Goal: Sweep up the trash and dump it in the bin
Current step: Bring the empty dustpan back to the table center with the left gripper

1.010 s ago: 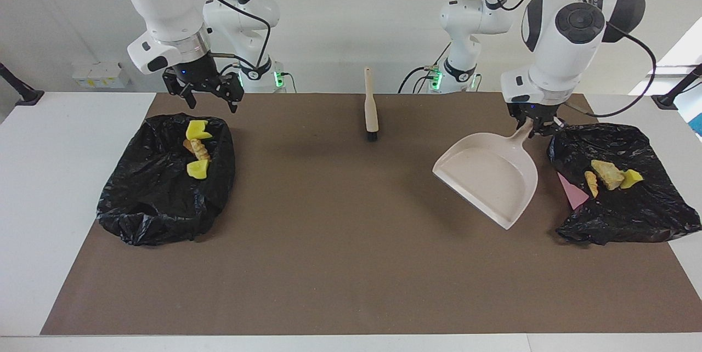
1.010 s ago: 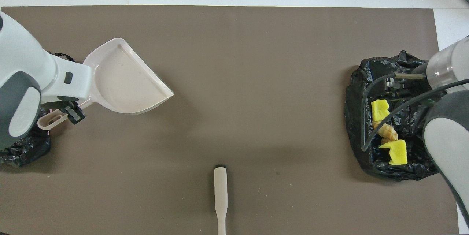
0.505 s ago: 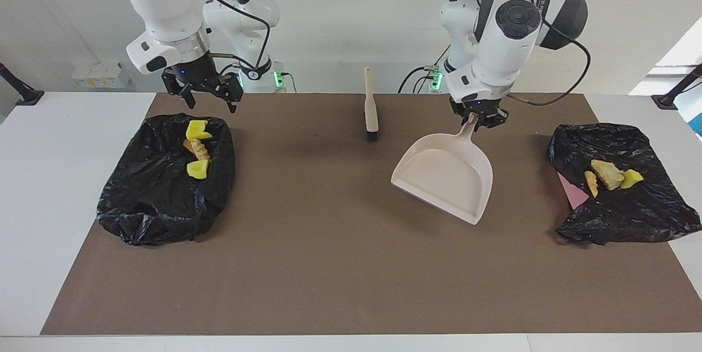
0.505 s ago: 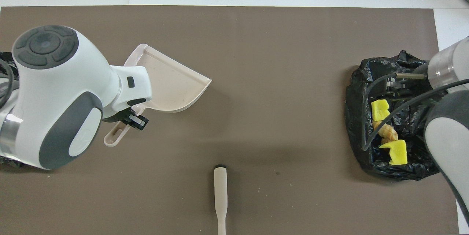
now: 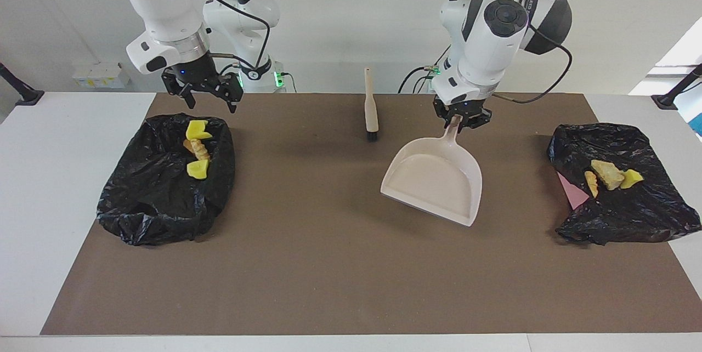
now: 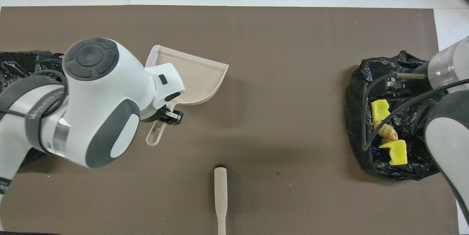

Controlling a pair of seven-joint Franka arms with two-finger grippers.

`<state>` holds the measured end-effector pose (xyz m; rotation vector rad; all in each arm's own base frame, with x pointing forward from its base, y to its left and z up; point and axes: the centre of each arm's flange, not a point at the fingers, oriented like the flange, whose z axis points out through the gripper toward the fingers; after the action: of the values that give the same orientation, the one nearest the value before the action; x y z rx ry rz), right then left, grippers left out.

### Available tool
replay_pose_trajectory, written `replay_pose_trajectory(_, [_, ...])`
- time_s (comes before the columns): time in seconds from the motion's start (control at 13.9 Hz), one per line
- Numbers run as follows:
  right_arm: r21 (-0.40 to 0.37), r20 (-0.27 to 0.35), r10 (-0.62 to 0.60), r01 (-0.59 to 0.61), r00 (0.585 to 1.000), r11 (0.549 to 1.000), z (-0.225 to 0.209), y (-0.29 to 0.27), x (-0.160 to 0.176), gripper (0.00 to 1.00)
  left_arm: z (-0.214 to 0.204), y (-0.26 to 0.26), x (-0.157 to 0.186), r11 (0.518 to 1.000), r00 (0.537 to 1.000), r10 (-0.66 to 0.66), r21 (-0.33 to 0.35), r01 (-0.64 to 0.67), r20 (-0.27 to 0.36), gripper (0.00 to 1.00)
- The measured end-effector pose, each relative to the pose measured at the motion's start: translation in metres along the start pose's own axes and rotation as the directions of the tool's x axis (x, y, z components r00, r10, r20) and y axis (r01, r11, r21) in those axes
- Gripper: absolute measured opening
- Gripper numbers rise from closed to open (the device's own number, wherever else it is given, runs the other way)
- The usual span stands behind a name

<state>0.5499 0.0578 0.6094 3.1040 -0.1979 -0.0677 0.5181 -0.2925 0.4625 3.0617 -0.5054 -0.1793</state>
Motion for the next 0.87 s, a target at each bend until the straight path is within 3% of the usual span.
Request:
replay_pose_trajectory(0.29, [0.0, 0.0, 0.0, 0.0, 1.0, 1.0, 0.0, 0.0, 0.0, 1.0, 0.061, 0.052, 0.02, 0.992, 0.992, -0.127, 0.0, 0.127, -0.006, 0.31])
replay_pose_trajectory(0.51, [0.0, 0.0, 0.001, -0.001, 1.0, 1.0, 0.0, 0.0, 0.0, 1.0, 0.074, 0.087, 0.017, 0.976, 0.976, -0.216, -0.022, 0.215, -0.038, 0.31])
replay_pose_trajectory(0.87, [0.0, 0.0, 0.001, -0.001, 1.0, 1.0, 0.0, 0.0, 0.0, 1.0, 0.106, 0.103, 0.007, 0.97, 0.967, -0.243, -0.044, 0.241, -0.076, 0.31])
